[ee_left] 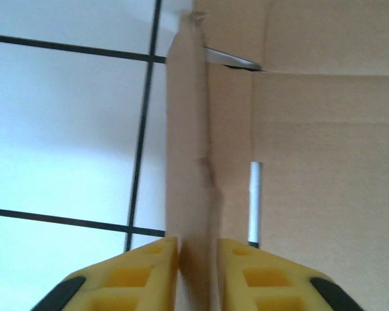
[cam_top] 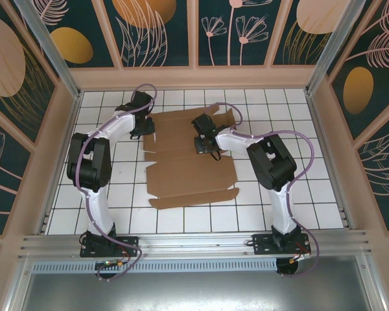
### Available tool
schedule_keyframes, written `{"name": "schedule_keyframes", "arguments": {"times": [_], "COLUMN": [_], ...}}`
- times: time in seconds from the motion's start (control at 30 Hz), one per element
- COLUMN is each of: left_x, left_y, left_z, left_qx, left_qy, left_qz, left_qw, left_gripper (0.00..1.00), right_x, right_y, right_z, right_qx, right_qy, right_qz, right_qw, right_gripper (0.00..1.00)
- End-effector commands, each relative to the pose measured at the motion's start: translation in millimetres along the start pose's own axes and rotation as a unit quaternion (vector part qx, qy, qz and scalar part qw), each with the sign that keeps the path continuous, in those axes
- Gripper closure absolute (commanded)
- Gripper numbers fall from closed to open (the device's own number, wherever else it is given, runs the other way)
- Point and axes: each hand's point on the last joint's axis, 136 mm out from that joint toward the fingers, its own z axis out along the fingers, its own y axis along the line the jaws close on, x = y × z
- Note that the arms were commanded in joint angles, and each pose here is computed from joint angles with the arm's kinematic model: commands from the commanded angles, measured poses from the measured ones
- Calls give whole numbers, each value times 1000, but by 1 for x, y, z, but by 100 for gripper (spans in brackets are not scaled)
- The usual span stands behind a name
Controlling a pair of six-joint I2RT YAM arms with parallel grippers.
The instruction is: Fold the paper box
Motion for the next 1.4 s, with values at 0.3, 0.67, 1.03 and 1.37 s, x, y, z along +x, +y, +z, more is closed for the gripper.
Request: {"name": "schedule_keyframes", "arguments": {"times": [0.3, 0.67, 1.03, 1.37], "left_x": [33, 12, -11, 93], "left_y": [-39, -30, -48, -121], "left_z": [25, -4, -90, -72], "left_qx": [107, 121, 159, 233], "left_qy": [48, 7, -67, 23], "left_qz": [-26, -60, -16, 31], "left_qw": [993, 991, 985, 972], "left_gripper": [62, 57, 53, 54], "right_x": [65, 63, -27, -96], "right_y": [-15, -13, -16, -95], "right_z": [33, 25, -76, -98], "right_qx": [33, 19, -9, -22], "right_qy": [103, 97, -71, -118], "right_qz": [-22, -6, 19, 81], "right_qw": [994, 995, 997, 989], "right_gripper": [88, 88, 67, 49]}}
